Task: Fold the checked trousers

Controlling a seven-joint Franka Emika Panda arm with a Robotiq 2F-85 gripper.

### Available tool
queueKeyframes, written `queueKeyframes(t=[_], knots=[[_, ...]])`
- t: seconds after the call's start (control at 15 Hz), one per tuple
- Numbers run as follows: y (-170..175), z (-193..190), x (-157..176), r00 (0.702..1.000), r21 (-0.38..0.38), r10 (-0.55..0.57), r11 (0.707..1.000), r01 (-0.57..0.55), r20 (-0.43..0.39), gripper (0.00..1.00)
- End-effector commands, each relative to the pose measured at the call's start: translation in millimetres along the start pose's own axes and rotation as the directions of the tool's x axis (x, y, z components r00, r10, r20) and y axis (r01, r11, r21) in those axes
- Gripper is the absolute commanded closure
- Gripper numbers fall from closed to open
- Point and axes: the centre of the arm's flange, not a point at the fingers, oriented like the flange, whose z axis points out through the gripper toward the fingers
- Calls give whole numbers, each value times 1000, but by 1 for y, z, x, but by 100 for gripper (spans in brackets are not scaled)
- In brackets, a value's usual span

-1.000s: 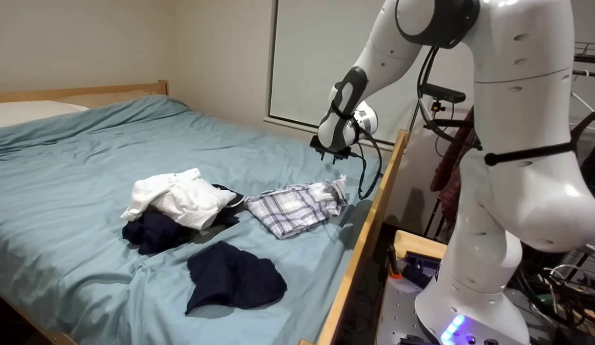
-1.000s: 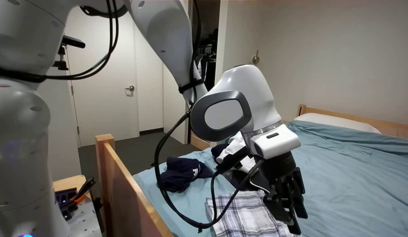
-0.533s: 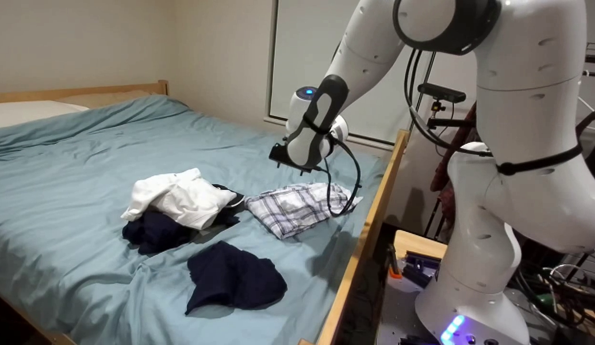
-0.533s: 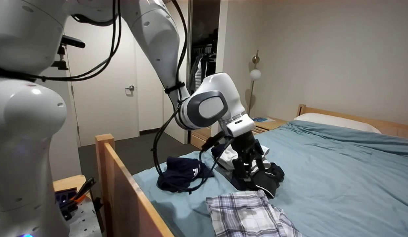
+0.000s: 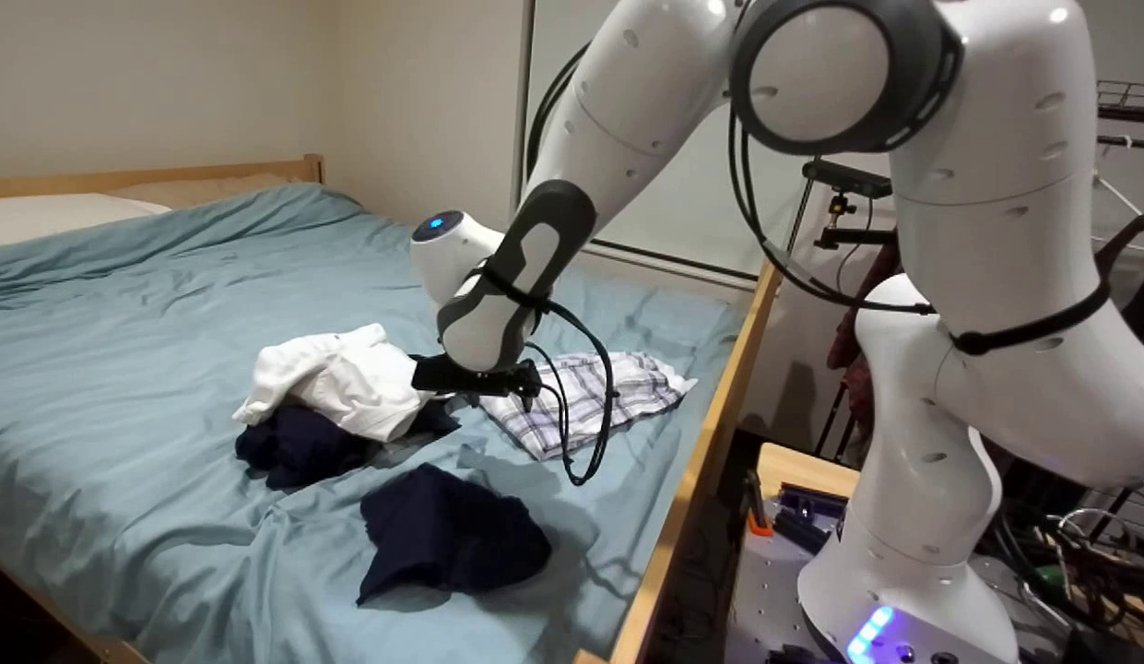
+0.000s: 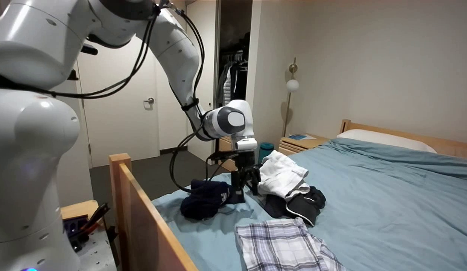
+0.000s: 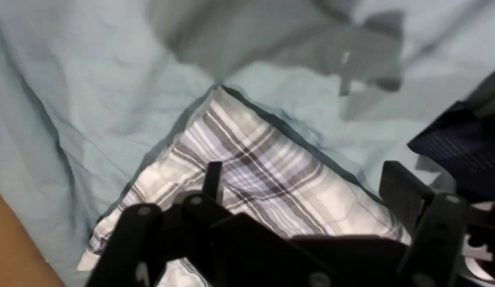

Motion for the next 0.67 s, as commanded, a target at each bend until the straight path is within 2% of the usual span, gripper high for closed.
queueKeyframes(t=[0.0,0.2,0.33,0.47,0.53,0.6], knots=[[-28,27,-13,996,-189,-75,980,63,-57,0],[-34,45,-10,973,-328,-215,928,176,-85,0],[-42,53,-9,941,-354,-329,891,284,-74,0],[-52,52,-11,900,-353,-426,860,369,-96,0],[-36,53,-13,938,-324,-335,900,290,-91,0],[-41,53,-13,927,-327,-363,891,315,-97,0]])
